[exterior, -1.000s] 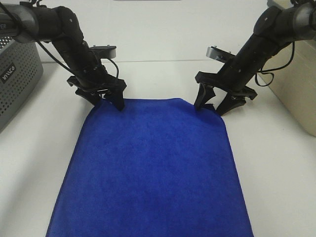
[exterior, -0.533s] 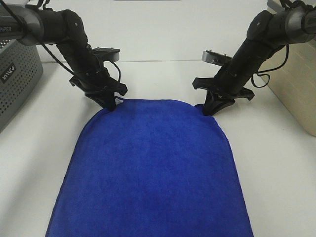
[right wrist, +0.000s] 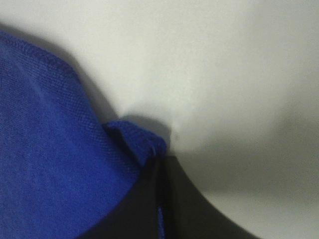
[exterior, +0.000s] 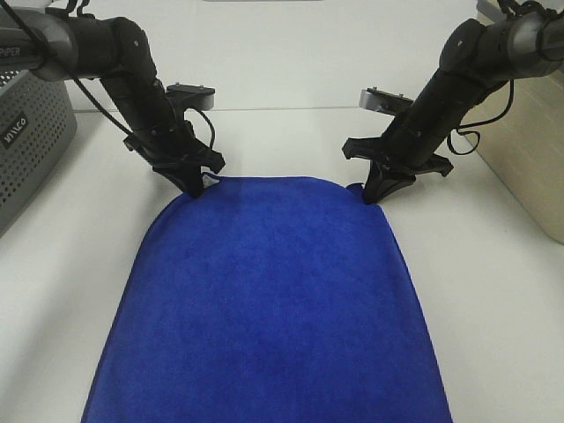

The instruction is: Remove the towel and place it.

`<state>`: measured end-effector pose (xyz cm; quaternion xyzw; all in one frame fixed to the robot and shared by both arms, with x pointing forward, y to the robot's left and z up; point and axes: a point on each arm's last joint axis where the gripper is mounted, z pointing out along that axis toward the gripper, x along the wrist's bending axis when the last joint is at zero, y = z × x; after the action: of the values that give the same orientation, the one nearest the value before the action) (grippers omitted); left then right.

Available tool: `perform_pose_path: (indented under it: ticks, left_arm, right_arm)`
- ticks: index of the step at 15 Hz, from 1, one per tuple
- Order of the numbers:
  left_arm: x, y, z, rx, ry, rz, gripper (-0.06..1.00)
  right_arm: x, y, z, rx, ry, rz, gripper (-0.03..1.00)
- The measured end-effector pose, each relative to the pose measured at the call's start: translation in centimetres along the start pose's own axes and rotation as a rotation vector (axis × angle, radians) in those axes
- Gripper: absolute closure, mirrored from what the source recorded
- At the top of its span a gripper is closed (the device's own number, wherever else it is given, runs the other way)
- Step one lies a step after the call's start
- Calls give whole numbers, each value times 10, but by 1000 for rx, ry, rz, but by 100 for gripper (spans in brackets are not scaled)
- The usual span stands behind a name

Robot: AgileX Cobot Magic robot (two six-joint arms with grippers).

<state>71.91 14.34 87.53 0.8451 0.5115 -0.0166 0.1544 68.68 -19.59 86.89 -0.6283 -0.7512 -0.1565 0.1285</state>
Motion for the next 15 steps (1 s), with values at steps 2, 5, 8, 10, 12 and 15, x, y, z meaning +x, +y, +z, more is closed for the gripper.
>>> perform_pose_path:
  ticks: [2, 5, 8, 10, 12, 15]
  left_arm:
    - [1, 2, -1, -21, 16, 6, 93]
    - [1, 8, -11, -69, 42, 21, 93]
    - [3, 16, -20, -112, 70, 43, 93]
    - [3, 28, -33, -173, 94, 61, 93]
    - [2, 40, -47, -242, 119, 79, 93]
    - [5, 49, -56, -316, 169, 103, 93]
  right_arm:
    - [0, 4, -6, -53, -25, -13, 95]
    - [6, 10, -25, -136, -49, -38, 95]
    - [7, 14, -32, -196, -63, -49, 95]
    - [6, 17, -32, -229, -76, -53, 95]
    - [7, 22, -38, -291, -98, -62, 95]
    - [9, 33, -52, -392, -125, -82, 95]
